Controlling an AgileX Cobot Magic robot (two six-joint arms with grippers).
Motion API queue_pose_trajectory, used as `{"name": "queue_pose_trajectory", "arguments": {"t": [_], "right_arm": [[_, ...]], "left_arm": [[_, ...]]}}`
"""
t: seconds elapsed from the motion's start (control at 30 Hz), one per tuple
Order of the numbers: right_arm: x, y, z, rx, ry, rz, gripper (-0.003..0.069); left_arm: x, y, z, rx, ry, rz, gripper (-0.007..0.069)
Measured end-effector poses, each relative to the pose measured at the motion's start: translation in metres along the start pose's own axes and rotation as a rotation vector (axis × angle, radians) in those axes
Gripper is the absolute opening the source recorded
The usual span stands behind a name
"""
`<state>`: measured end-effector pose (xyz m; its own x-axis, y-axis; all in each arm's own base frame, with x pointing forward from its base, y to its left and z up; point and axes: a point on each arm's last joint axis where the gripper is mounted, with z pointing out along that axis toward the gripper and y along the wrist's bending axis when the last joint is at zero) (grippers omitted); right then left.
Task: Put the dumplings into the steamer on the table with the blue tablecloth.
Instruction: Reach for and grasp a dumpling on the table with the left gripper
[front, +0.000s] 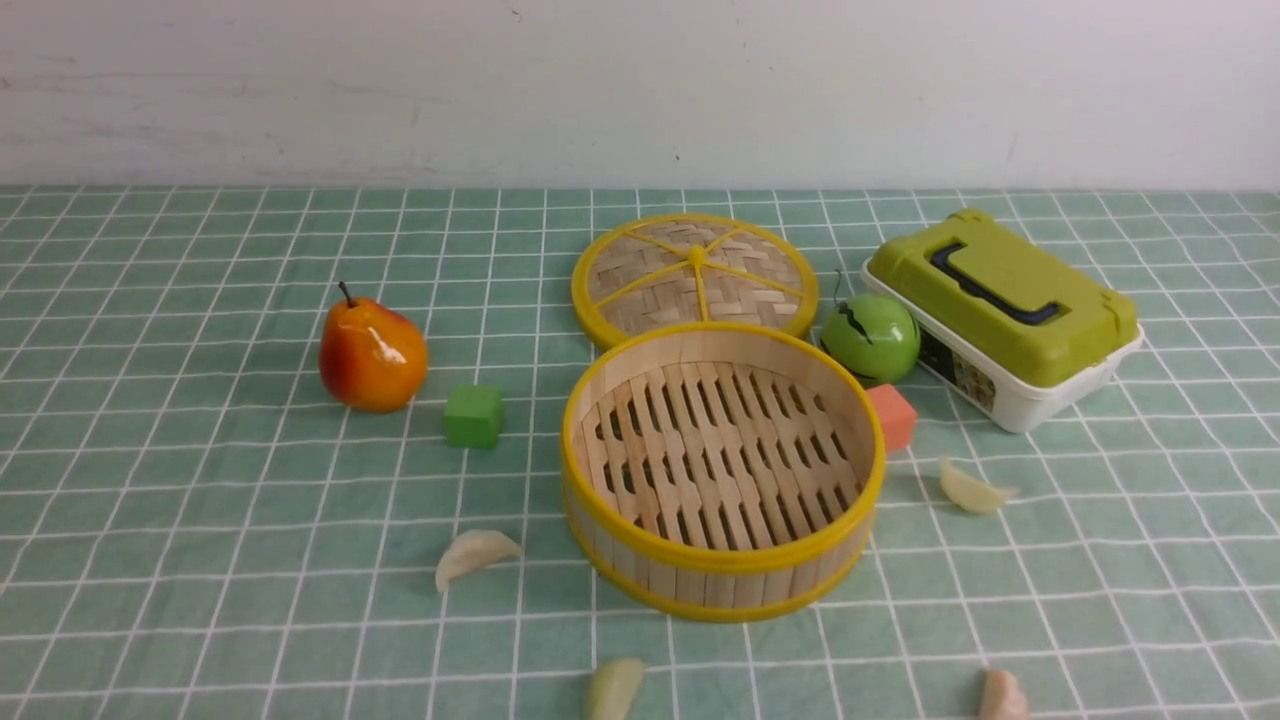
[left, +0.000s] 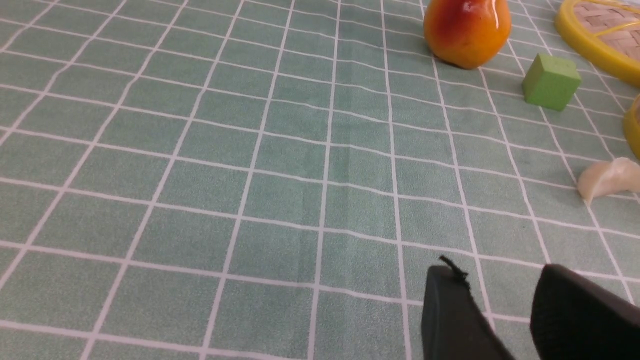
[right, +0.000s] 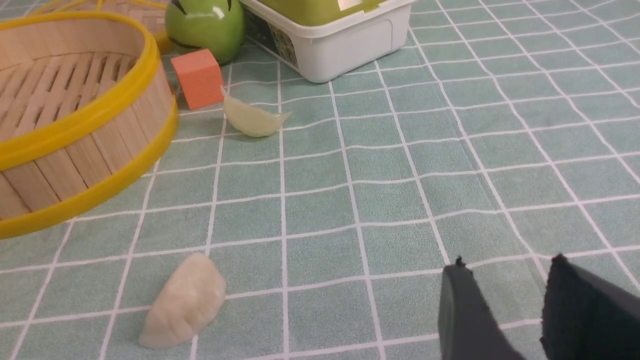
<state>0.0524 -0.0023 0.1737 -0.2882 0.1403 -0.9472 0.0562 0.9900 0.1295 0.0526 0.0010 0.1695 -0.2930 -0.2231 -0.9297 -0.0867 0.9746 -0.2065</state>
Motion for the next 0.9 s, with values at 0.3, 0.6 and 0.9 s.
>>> {"name": "queue_pose_trajectory", "arguments": {"t": [0.3,0.6,0.9], "right_arm": [[-0.0004,0.0001,0.0000,-0.001,-0.004,-0.001,0.0240],[-0.0027,0.0009,0.0008,-0.013,-0.049,-0.001,0.0240],[-0.0031,0.0010,0.0008,-0.014,-0.053,-0.001,0.0240]], "left_arm": [[0.0000,0.0000,0.0000,0.000,0.000,0.000,0.0237],[0.0000,0.0000,0.0000,0.000,0.000,0.000,0.0237],[-0.0027,-0.0021,-0.0001,0.024,-0.029,-0.046,0.0237]]}}
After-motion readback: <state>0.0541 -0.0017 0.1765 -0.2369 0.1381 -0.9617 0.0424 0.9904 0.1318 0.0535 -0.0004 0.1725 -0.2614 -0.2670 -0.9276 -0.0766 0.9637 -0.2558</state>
